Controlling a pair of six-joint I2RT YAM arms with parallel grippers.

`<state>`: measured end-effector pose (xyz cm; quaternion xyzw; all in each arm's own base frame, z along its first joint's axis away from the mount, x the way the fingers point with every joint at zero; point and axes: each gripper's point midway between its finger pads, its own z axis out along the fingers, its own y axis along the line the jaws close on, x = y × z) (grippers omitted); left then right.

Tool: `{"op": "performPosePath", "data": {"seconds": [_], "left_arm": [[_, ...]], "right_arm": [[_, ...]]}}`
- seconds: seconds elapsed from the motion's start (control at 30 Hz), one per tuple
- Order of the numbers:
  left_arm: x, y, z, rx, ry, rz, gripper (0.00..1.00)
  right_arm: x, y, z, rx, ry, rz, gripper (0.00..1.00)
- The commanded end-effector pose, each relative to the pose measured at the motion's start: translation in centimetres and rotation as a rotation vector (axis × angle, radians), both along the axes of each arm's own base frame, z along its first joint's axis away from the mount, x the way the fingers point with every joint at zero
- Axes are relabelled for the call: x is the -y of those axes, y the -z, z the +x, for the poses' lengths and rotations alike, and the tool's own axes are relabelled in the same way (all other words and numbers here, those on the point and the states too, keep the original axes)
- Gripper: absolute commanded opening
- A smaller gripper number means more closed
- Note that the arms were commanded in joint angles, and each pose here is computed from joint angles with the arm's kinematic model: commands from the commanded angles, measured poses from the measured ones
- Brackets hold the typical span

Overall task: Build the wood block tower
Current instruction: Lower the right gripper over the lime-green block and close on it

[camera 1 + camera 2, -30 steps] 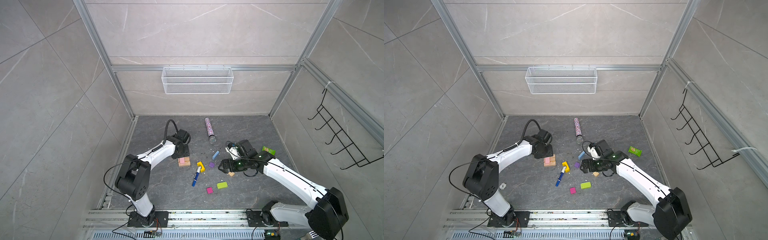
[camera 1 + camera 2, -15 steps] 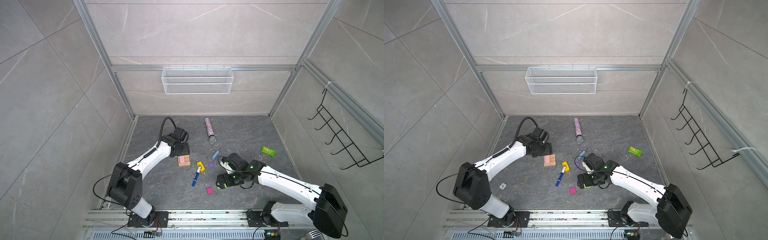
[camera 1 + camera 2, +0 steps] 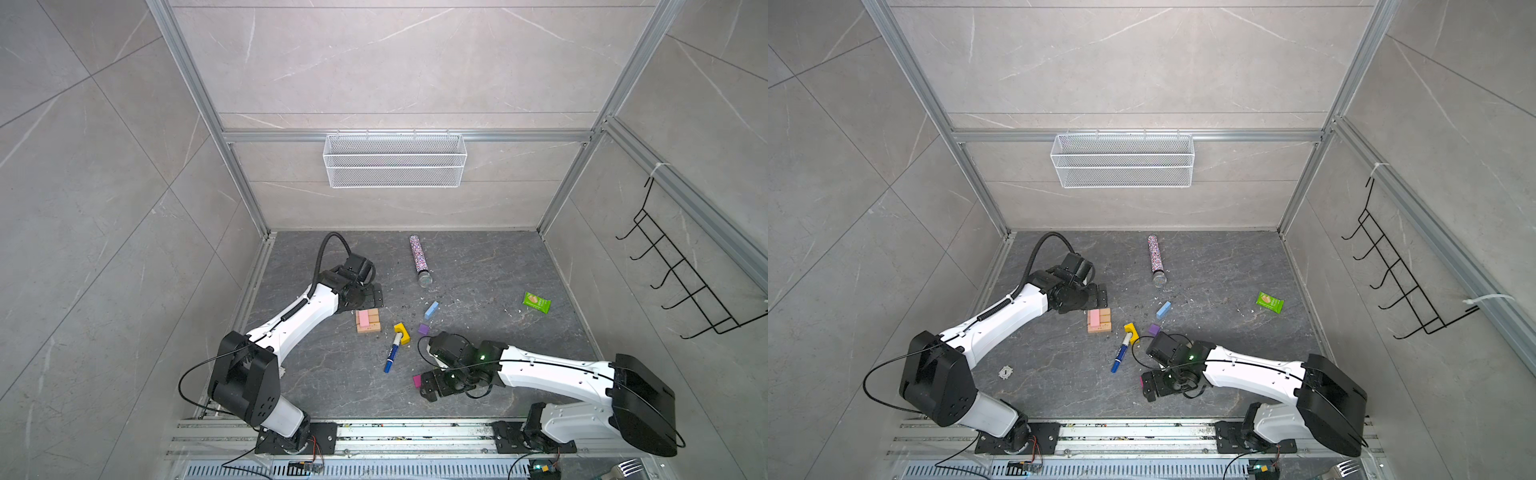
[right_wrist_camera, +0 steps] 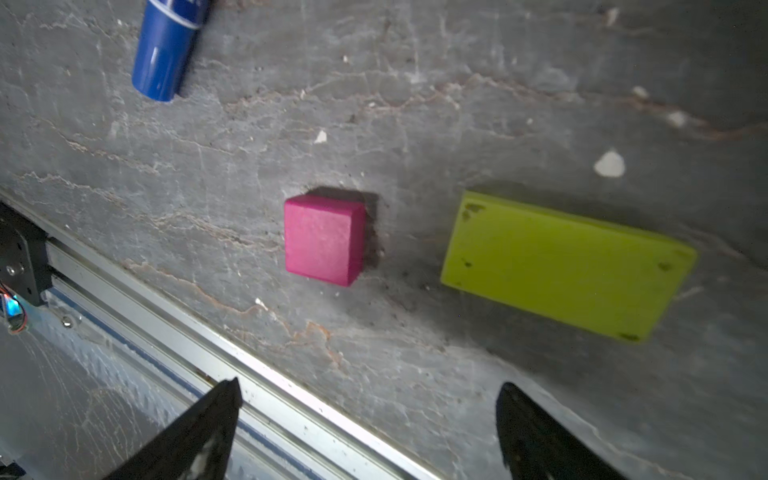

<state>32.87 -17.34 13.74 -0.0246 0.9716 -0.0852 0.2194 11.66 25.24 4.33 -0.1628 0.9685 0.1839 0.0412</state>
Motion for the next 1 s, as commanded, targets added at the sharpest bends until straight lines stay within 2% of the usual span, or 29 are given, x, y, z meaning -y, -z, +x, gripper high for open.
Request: {"op": "performPosePath", "data": {"seconds": [0.0,0.3,0.47,0.73,0.97], "left_arm": [[-1.0,-1.6,-0.4,0.034,0.004,0.027,1.0],[-1.4,-1.2,-0.8,0.027,-0.005,0.03,1.0],[-1.5,-1.6,-1.1,0.026,-0.003,0.034,1.0],[-1.8,-1.2,-2.1,0.011,-0.016,0.016,1.0],[-2.5,-1.4,-3.1,0.02,-0.025,0.014,1.0]], "right_arm": [[-1.7,0.3,1.2,0.048,0.054,0.035,0.97],[-2.7,0.6,3.1,0.111,0.101,0.025,0.99],[-2.4,0.9,4.4,0.148,0.115,-0.035,0.99],[-2.4,-0.4,7.6,0.187,0.133,-0.019,0.99],[-3.4,-3.1,8.6,0.214,0.029,0.015,0.96]]}}
